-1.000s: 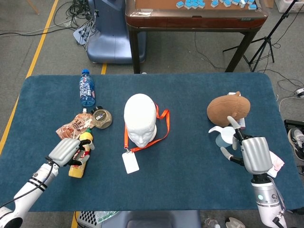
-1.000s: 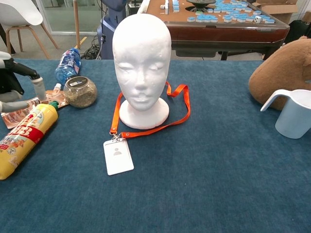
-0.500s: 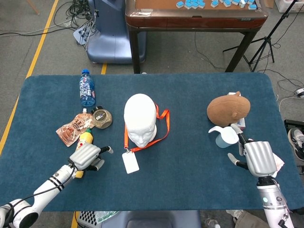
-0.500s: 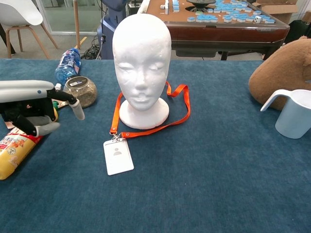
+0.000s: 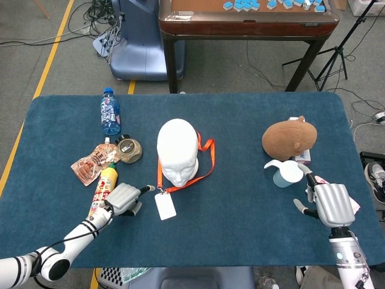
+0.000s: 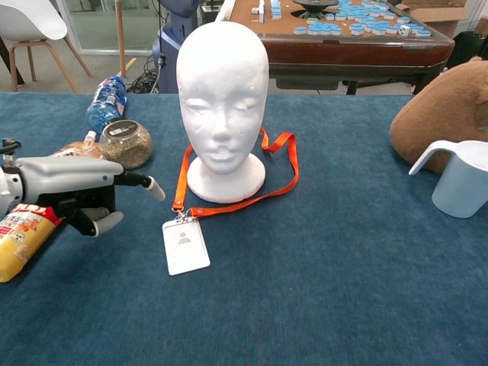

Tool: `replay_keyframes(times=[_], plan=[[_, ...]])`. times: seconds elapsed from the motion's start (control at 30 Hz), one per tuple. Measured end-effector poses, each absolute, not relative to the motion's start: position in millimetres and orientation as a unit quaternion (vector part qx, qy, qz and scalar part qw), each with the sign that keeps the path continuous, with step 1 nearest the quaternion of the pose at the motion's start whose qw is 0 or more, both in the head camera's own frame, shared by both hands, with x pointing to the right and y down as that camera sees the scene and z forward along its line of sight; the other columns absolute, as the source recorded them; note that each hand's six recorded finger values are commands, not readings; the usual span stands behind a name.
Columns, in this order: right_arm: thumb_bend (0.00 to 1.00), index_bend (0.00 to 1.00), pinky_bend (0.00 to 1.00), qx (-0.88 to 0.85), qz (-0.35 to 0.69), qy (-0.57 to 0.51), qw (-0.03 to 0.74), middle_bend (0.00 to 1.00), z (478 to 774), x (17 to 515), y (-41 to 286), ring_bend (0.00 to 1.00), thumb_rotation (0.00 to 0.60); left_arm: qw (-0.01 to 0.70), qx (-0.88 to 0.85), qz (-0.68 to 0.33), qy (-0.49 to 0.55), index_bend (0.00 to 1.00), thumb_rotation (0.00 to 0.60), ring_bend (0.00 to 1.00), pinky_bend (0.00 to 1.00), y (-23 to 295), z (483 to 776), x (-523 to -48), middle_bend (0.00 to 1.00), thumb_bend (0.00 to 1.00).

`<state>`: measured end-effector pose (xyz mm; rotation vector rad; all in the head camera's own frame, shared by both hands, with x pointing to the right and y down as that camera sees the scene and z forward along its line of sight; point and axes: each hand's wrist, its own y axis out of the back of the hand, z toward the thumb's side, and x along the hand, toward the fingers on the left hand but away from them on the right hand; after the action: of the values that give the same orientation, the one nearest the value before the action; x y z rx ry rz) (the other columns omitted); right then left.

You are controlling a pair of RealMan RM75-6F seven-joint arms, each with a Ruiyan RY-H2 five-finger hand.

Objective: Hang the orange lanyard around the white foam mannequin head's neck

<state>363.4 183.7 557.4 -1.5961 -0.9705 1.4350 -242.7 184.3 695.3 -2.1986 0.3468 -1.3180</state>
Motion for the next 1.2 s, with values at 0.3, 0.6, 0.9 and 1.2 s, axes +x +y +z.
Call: replay_keyframes(times=[0.3, 0.6, 0.9, 1.2], plan=[[0.22, 0.17, 0.95, -0.622, 0.566, -0.393, 0.372, 0.70, 557, 370, 187, 0.76, 0.600, 0.263, -0.811, -0.514, 0.094, 0.15, 0.498, 0.95, 0.99, 185, 716, -226, 0.94, 0.58], [0.22, 0.17, 0.95, -0.619, 0.569, -0.401, 0.364, 0.70, 556, 377, 190, 0.76, 0.600, 0.262, -0.822, -0.501, 0.067, 0.15, 0.415, 0.95, 0.99, 198, 715, -203, 0.94, 0.58], [0.22, 0.17, 0.95, -0.620, 0.570, -0.408, 0.353, 0.70, 555, 382, 193, 0.77, 0.600, 0.267, -0.838, -0.474, 0.046, 0.15, 0.361, 0.95, 0.99, 215, 702, -181, 0.94, 0.58], [0.22, 0.17, 0.95, -0.617, 0.566, -0.419, 0.352, 0.70, 551, 385, 195, 0.77, 0.600, 0.274, -0.854, -0.442, 0.038, 0.15, 0.357, 0.95, 0.99, 228, 684, -159, 0.94, 0.58]])
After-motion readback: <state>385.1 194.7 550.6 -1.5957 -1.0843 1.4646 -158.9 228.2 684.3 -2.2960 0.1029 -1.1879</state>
